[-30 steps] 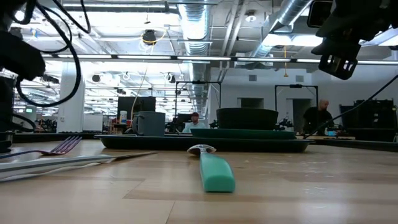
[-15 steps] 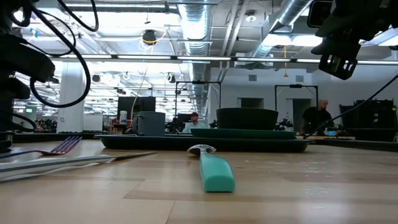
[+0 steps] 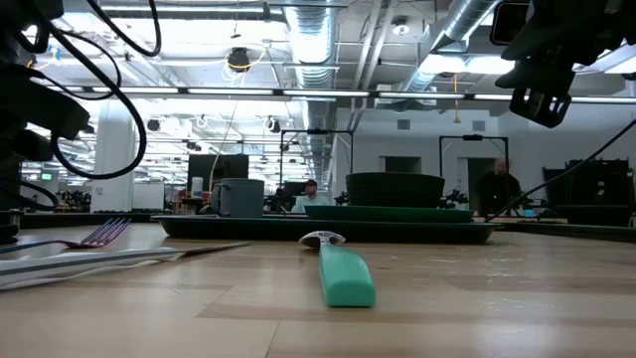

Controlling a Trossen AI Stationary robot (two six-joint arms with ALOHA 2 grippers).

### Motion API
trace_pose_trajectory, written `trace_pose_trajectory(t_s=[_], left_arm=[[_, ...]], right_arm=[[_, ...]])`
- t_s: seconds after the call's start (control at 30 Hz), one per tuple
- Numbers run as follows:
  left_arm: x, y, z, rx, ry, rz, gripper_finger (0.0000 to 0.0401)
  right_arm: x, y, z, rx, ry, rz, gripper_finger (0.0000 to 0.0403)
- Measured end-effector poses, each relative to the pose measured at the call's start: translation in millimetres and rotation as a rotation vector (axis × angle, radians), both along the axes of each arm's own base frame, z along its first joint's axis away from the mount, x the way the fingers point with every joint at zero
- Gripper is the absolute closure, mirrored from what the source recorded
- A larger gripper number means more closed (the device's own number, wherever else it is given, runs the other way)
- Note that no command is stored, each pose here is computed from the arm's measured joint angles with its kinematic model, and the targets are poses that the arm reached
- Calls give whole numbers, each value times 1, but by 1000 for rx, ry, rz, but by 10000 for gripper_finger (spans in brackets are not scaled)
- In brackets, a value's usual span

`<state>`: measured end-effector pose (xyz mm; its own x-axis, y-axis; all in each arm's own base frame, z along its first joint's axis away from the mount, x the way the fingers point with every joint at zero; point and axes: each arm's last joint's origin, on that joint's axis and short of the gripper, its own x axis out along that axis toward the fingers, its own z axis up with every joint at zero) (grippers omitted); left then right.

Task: Set up tray
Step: Put the black napkin on the left side of the green plate on the black tray

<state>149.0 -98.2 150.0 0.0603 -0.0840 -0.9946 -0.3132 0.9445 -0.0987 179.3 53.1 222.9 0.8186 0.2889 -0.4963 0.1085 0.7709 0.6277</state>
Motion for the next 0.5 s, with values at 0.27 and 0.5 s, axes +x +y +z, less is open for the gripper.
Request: trace_pose_trajectory(t_s=[0.27,0.5], left_arm=[[0,1,0,14,-7,28,228],[0,0,0,9,-3,29,202]], right_arm=[[0,0,0,0,0,0,294],[0,0,0,0,-1,0,294]])
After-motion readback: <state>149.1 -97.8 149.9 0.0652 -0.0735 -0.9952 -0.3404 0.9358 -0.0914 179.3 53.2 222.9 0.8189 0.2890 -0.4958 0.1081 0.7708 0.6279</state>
